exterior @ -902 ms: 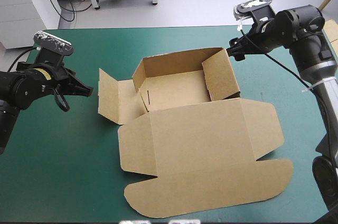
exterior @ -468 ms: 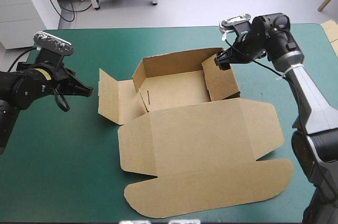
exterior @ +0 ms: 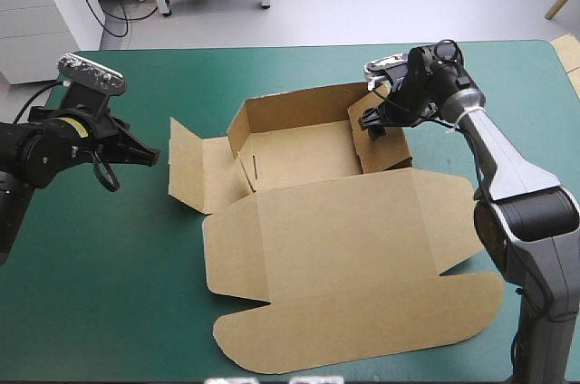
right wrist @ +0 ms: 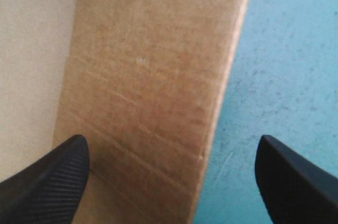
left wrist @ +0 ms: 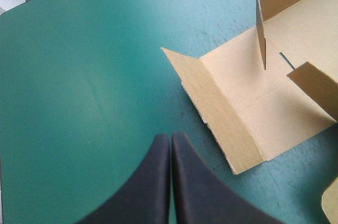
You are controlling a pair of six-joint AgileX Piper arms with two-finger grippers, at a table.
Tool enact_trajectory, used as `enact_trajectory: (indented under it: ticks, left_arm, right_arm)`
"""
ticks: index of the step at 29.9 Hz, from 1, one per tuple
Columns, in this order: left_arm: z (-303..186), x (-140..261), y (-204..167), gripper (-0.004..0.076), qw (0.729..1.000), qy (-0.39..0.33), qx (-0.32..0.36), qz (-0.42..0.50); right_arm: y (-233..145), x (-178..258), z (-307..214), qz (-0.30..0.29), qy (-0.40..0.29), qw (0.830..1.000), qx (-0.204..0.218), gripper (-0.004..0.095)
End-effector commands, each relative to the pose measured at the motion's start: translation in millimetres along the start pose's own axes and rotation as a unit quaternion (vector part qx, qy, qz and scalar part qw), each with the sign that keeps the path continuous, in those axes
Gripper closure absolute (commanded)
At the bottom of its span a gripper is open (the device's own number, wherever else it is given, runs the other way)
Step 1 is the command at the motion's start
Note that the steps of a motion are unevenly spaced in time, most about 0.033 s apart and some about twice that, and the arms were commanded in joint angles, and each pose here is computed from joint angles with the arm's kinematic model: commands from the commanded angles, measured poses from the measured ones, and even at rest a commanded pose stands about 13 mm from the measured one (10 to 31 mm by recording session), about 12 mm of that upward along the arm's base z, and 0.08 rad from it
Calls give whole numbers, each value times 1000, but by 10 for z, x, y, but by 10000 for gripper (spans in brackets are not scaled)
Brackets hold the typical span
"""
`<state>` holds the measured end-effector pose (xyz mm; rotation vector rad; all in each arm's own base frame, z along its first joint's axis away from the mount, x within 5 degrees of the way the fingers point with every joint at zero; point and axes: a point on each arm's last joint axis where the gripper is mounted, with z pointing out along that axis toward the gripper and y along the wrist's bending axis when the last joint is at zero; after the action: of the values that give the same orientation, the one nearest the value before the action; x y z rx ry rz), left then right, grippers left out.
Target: Fold the box
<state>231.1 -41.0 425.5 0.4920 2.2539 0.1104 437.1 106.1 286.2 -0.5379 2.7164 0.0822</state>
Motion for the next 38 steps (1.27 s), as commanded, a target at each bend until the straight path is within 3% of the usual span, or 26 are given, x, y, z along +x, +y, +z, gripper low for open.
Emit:
enact_trajectory:
  ticks: [1,9,12,19,38]
  left_arm:
    - [-167,-88,41,732,998,-53,-15,-7]
    - [-167,-88,41,732,998,-53,-15,-7]
    - [-167,-88,41,732,998,-53,-15,-7]
    - [-167,-86,37,732,999,-52,-13,-8]
    - [-159,-78,35,732,999,-47,-12,-8]
  right_arm:
    - [0,-79,-278,-4,-51,999,7,211]
    - [-3,-81,-196,-3,-43,999,4,381]
    - [-2,-79,-196,-3,-42,999,4,515]
    - [-2,-78,-196,-3,-41,999,4,930]
    - [-37,-46,-380,-8,-49,999,8,929]
